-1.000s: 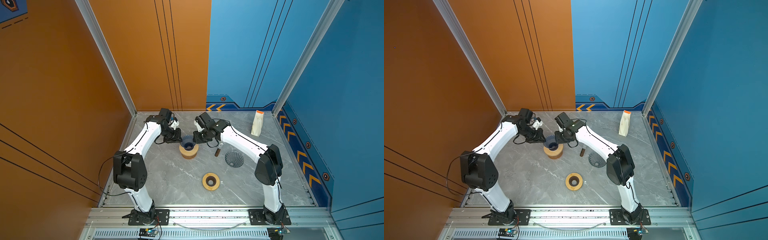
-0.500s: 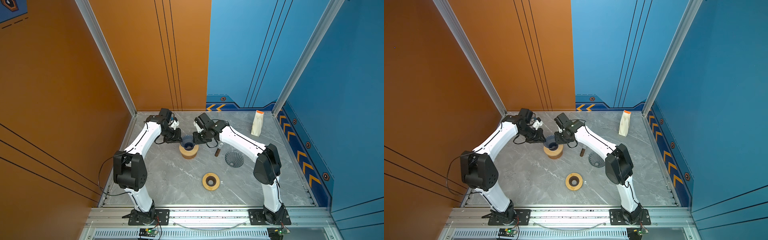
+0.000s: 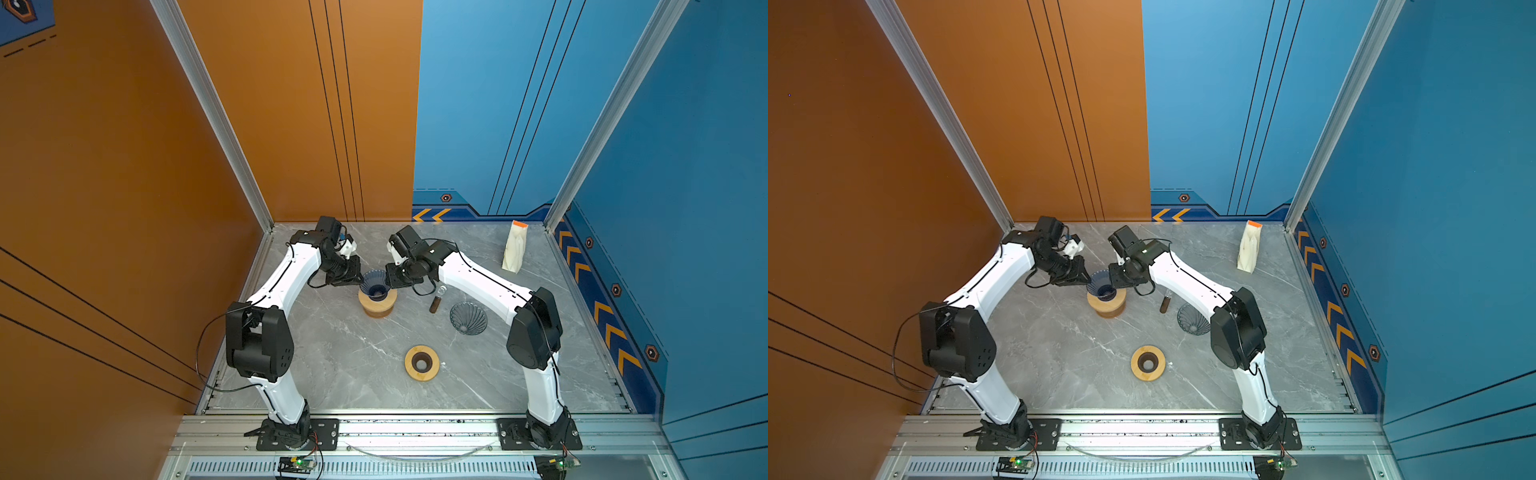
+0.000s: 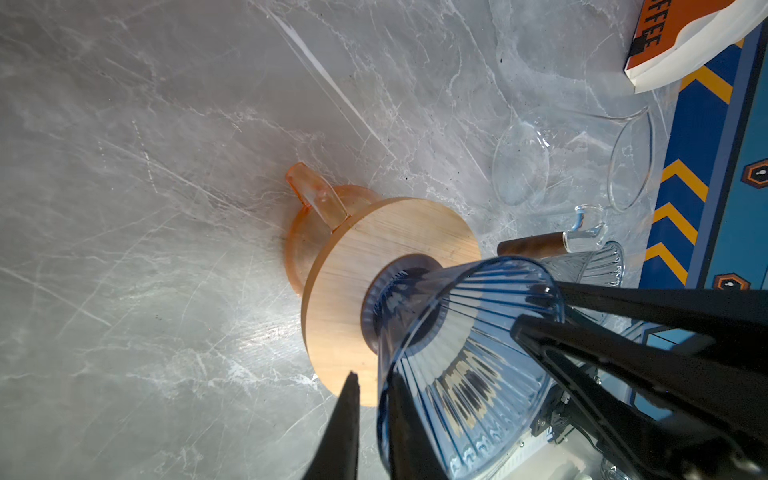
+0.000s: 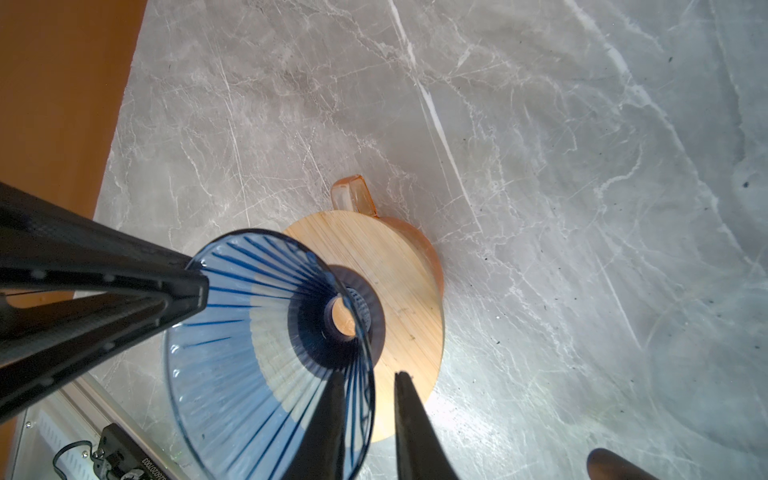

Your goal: Place the coffee filter in the dripper

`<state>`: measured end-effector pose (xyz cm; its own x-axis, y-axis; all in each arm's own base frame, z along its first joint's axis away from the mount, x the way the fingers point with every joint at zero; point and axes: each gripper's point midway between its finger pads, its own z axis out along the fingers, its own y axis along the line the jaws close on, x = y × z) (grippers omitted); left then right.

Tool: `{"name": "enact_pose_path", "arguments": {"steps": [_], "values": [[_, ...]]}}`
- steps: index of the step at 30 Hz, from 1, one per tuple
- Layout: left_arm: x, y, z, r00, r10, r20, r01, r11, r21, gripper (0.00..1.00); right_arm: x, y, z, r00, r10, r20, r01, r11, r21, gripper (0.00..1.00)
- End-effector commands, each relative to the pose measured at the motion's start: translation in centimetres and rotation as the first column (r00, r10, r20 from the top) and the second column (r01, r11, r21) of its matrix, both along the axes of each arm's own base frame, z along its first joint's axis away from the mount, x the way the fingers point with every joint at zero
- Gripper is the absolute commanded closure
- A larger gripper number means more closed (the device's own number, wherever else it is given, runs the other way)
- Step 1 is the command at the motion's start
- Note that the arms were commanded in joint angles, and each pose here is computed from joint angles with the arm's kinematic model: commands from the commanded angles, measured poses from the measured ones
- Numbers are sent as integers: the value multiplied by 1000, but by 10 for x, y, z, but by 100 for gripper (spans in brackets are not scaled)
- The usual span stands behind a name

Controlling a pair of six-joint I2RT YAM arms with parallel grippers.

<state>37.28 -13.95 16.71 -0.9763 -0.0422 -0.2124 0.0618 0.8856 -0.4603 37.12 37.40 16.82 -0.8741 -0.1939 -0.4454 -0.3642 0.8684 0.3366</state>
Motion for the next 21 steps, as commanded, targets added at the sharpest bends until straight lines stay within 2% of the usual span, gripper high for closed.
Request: {"name": "enact_pose_path", "arguments": {"steps": [1,9,21], "values": [[1,1,-4,1000,5,-15,-5,1000,-5,86,1,-4,16,999,-10,31,10,1000,2,84],[0,0,-9,1000,1,-31,-2,1000,-8,90,0,-3,11,1000,-15,12,15,1000,2,94],[-2,0,-20,998,-5,-64,4,1000,-10,95,-4,-6,-2,999,-32,-26,32,999,-11,100]]}}
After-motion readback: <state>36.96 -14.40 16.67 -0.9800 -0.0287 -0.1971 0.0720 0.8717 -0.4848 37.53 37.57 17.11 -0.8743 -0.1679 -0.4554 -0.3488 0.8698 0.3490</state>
